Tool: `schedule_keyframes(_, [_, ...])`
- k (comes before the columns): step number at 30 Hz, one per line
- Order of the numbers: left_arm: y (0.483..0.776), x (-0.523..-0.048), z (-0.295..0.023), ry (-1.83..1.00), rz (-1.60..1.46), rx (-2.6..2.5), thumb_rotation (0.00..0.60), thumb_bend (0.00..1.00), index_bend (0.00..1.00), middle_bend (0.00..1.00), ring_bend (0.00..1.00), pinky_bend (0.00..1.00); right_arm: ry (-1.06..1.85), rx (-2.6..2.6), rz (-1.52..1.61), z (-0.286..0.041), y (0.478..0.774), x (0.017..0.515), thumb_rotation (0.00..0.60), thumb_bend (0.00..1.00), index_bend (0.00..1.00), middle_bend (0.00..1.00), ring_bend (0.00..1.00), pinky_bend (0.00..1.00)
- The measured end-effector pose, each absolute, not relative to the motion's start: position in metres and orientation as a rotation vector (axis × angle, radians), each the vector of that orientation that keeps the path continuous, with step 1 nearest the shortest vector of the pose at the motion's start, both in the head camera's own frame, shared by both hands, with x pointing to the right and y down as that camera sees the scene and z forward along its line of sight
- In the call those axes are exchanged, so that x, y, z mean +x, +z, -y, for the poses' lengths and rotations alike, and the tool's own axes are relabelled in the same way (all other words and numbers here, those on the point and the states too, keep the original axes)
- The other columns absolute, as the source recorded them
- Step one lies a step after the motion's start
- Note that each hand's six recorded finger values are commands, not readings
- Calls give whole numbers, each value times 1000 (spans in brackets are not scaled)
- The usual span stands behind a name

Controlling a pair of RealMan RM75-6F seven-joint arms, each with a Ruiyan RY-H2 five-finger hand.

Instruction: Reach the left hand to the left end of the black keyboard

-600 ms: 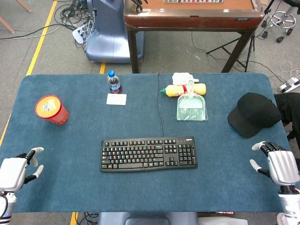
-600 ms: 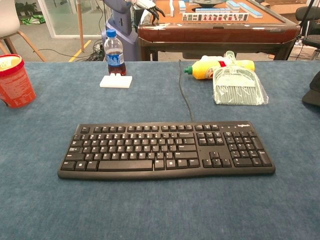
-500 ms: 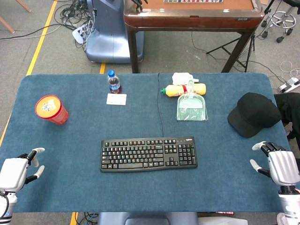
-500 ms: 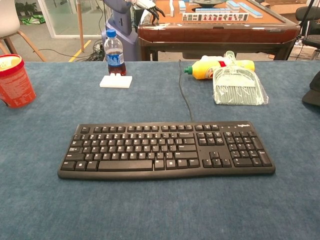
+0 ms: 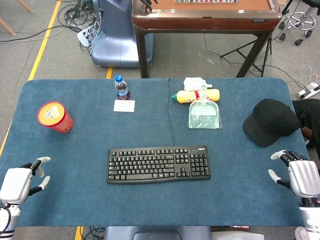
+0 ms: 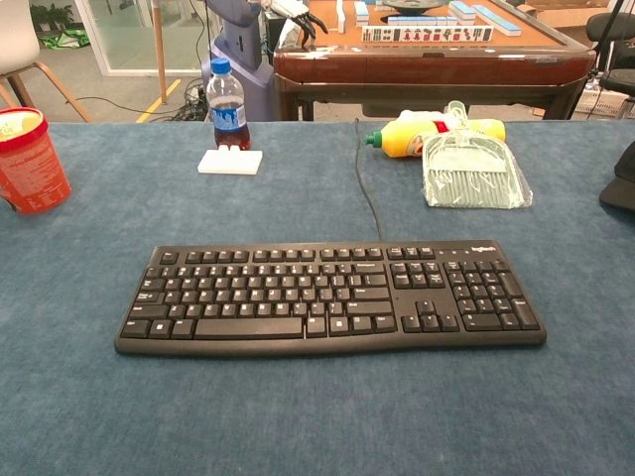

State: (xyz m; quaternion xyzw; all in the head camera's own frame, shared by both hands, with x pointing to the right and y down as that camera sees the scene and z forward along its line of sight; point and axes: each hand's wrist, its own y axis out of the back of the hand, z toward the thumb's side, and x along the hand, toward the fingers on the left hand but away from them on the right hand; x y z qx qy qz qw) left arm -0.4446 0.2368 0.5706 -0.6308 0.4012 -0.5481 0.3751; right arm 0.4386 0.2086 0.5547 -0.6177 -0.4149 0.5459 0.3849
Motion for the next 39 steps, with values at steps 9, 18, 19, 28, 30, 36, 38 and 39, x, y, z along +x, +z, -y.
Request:
schedule_keyframes(9, [575, -413, -231, -1361, -945, -1766, 600, 295, 202, 624, 597, 811, 1383, -1558, 1076, -210, 549, 440, 600, 209, 474, 454, 398, 572])
schedule_keyframes(18, [582, -364, -233, -1322, -732, -1921, 600, 357, 106, 736, 694, 883, 1361, -1566, 1070, -212, 545, 436, 600, 209, 473, 454, 398, 572])
schedule_keyframes(19, [583, -358, -233, -1314, -714, -1938, 600, 357, 115, 762, 711, 896, 1358, -1567, 1070, -212, 544, 436, 600, 209, 474, 454, 398, 572])
schedule_keyframes(28, [590, -305, -229, -1243, -522, -2070, 600, 369, 222, 923, 819, 968, 1354, -1573, 1074, -211, 544, 436, 600, 209, 474, 454, 398, 572])
schedule_keyframes(30, [592, -294, -227, -1233, -473, -2096, 600, 369, 241, 937, 829, 972, 1355, -1573, 1075, -211, 543, 436, 600, 209, 474, 454, 398, 572])
schedule_keyframes(36, [599, -274, -220, -1243, -374, -2132, 600, 369, 266, 959, 844, 974, 1355, -1577, 1079, -211, 543, 438, 600, 209, 473, 454, 398, 572])
schedule_keyframes(38, [602, -269, -218, -1253, -349, -2136, 600, 370, 267, 962, 845, 974, 1356, -1577, 1081, -211, 543, 438, 600, 209, 473, 454, 398, 572])
schedule_keyframes(39, [603, -267, -218, -1257, -338, -2137, 600, 370, 267, 963, 845, 974, 1356, -1577, 1082, -210, 543, 439, 600, 209, 473, 454, 398, 572])
